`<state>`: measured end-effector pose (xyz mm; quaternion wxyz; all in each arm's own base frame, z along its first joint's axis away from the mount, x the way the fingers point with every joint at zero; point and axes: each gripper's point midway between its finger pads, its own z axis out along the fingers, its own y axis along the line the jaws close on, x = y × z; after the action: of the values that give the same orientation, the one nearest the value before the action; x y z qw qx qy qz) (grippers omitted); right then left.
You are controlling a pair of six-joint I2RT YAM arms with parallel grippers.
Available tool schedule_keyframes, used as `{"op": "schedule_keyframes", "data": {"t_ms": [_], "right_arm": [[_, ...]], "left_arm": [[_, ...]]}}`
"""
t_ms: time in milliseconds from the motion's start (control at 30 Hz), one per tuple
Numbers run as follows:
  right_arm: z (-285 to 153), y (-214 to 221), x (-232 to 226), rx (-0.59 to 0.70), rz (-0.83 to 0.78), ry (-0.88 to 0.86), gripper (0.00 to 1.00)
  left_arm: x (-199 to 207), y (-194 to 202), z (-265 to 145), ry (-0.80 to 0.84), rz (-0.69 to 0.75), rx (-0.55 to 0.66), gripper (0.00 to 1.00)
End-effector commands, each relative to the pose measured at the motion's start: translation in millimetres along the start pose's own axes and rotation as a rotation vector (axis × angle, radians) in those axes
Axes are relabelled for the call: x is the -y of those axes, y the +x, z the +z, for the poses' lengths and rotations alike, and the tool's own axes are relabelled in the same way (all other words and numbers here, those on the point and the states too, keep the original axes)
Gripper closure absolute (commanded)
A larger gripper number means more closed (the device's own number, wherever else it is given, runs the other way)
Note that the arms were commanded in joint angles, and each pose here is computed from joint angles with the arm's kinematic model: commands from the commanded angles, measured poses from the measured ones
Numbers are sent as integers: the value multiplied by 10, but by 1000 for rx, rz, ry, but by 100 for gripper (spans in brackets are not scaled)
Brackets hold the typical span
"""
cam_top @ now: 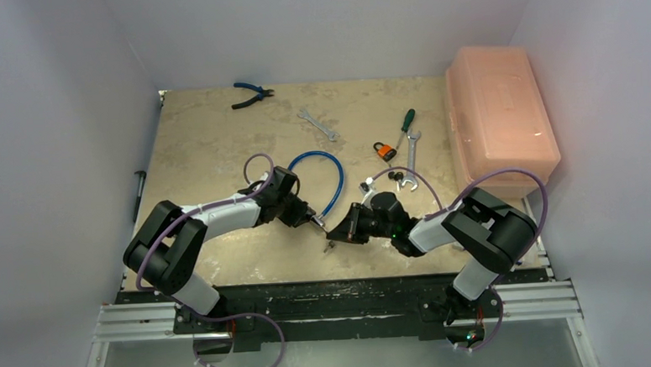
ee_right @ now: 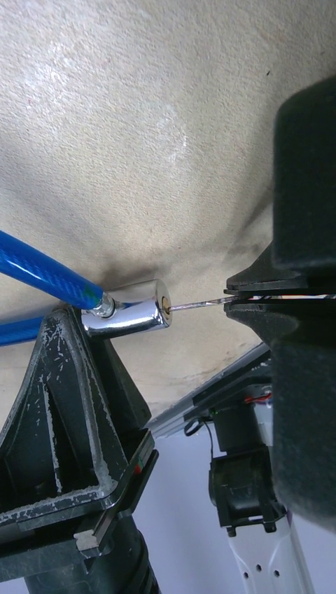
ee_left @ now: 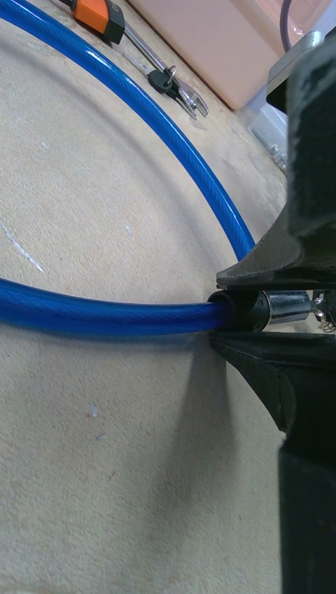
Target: Unlock with the key
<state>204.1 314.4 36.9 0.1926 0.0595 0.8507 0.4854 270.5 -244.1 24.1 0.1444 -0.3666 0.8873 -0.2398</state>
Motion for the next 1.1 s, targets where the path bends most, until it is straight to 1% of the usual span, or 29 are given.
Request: {"op": "schedule_keyframes", "data": {"t_ms": [0, 400, 567, 700, 1067], "right_arm": [[-31, -186, -358, 66, -34, -105, 100], [20, -201, -340, 62, -36, -93, 100], [32, -149, -256, 44, -14, -69, 100], [-2, -124, -148, 50, -1, -32, 100], [32, -87, -21, 46, 28, 3, 100]], "left_arm": [[-67, 59, 10, -5, 12, -26, 100], [-62, 64, 11, -2, 11, -30, 100], [-59, 60, 8, -1, 6, -29, 100], [-73, 57, 5, -3, 8, -27, 100], [-82, 31, -2, -1, -1, -18, 100]]}}
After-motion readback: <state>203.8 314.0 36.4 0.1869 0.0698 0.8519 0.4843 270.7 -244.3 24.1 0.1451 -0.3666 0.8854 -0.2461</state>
